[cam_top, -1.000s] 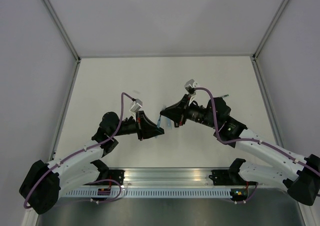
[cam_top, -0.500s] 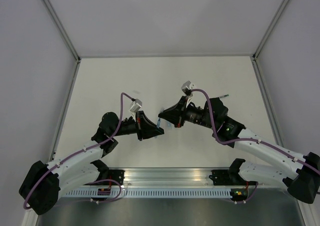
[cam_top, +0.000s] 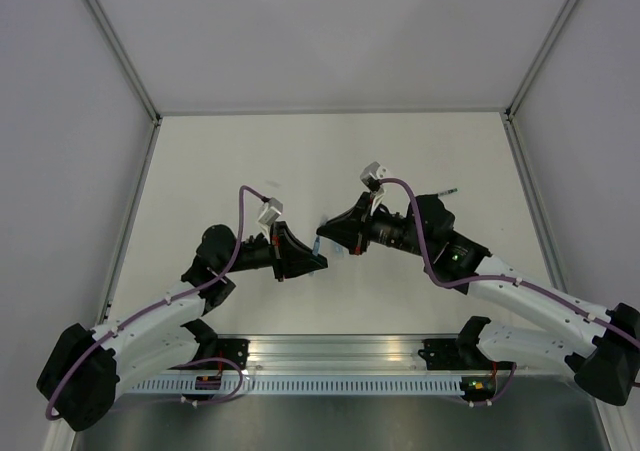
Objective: Insert the pens into the pen caps
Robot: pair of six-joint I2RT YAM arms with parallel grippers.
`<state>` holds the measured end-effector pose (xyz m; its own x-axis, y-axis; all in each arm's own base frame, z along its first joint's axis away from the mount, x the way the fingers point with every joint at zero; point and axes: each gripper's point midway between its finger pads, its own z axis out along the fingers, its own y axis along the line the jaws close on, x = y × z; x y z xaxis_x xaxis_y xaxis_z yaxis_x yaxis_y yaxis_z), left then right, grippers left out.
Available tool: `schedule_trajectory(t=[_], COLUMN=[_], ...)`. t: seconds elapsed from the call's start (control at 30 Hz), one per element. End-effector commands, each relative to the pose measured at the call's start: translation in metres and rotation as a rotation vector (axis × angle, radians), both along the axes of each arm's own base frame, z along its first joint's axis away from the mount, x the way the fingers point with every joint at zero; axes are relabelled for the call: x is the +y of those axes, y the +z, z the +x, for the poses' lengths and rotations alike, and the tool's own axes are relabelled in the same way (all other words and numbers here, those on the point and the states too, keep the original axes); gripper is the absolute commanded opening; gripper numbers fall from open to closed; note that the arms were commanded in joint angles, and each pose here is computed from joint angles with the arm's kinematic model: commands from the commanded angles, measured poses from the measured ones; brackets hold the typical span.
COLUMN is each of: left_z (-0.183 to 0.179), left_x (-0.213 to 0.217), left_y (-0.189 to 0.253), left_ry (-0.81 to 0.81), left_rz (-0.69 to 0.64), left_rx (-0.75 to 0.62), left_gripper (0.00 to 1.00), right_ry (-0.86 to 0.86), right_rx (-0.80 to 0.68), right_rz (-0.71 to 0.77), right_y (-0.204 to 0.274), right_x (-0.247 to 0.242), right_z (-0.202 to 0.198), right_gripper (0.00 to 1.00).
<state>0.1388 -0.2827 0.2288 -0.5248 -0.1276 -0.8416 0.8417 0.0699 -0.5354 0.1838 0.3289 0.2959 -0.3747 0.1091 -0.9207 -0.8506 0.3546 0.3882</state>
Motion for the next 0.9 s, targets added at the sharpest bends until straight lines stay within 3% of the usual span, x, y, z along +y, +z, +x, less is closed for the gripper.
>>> schedule_trajectory(t=[0.0,0.6,0.87], left_z=[-0.006,-0.007,-0.004], left_x=[0.001,0.002,0.004], left_y=[0.011,0.013,0.012], left_ry=[-0.020,-0.014,0.009], left_rz=[-0.040,-0.045,-0.042], left_rx=[-0.048,-0.060,-0.068], left_gripper=[0.02,0.02,0.02], right_ry=[0.033,0.091,0.111], right_rx=[-0.038,0.001,0.046], right_rz=[0.036,0.010,-0.079], right_y=[0.014,-0.011,-0.037], right_x=[0.005,0.015,0.011], right_z=[-0.004,-0.017,-0.024], right_gripper=[0.00,0.00,0.00])
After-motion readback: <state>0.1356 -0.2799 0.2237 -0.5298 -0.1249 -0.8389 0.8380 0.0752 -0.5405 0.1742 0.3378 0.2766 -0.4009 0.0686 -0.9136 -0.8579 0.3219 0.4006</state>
